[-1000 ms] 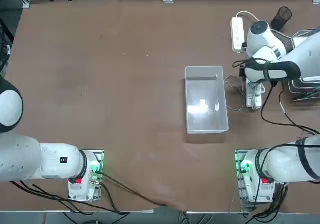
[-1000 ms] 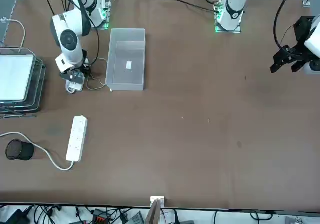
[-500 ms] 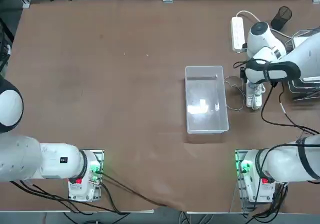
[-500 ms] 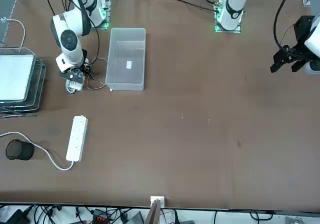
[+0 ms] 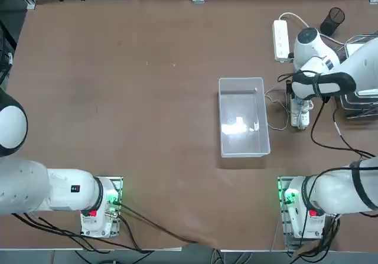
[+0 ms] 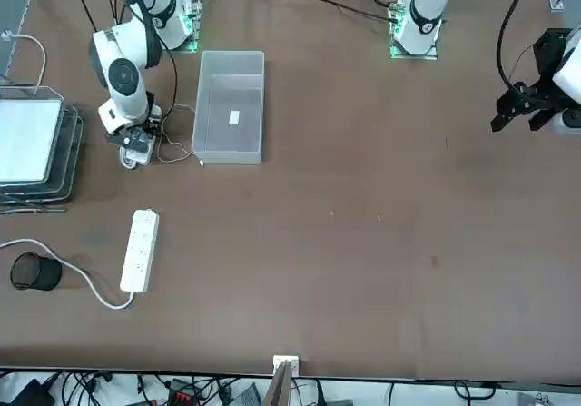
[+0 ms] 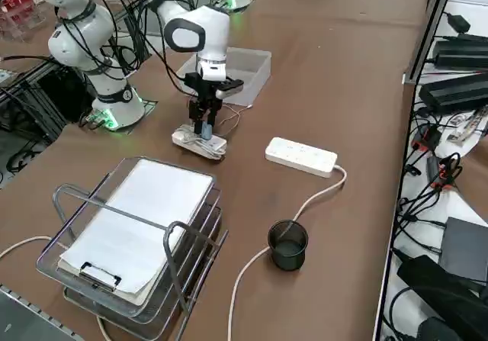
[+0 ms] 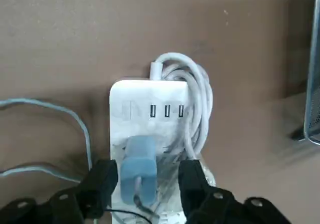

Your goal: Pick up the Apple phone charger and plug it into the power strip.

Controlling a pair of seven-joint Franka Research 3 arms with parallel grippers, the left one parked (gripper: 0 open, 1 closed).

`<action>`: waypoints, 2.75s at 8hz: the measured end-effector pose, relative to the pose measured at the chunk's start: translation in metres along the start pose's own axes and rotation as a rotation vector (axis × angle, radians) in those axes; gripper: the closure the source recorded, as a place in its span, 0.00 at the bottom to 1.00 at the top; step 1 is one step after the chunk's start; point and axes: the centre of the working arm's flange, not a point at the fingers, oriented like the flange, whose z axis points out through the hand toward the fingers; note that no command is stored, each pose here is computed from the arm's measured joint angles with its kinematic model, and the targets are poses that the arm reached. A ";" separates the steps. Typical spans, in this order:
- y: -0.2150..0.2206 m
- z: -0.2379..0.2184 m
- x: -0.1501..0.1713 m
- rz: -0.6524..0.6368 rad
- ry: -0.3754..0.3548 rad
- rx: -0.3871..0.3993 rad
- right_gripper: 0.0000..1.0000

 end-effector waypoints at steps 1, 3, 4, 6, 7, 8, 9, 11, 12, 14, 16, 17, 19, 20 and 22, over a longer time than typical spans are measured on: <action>0.000 0.001 0.000 -0.001 0.000 0.000 0.26; -0.001 0.001 0.000 -0.001 0.001 0.002 0.35; -0.001 0.001 0.000 -0.002 0.002 0.003 0.41; -0.002 0.000 0.000 -0.004 0.005 0.004 0.57; -0.003 -0.001 0.000 -0.006 0.007 0.004 0.63; -0.003 -0.001 0.000 -0.006 0.007 0.004 0.63; -0.003 -0.001 0.000 -0.007 0.007 0.004 0.63; -0.005 -0.002 0.000 -0.010 0.009 0.002 0.63; -0.005 -0.005 0.000 -0.011 0.012 0.001 0.63; -0.003 -0.013 -0.001 -0.013 0.020 -0.005 0.63; -0.002 -0.022 -0.001 -0.011 0.031 -0.009 0.63; -0.001 -0.030 0.002 -0.008 0.036 -0.015 0.63; 0.002 -0.060 0.020 0.026 0.059 -0.004 0.63; 0.001 -0.084 0.035 0.045 0.068 0.057 0.63; 0.006 -0.131 0.067 0.043 0.071 0.190 0.63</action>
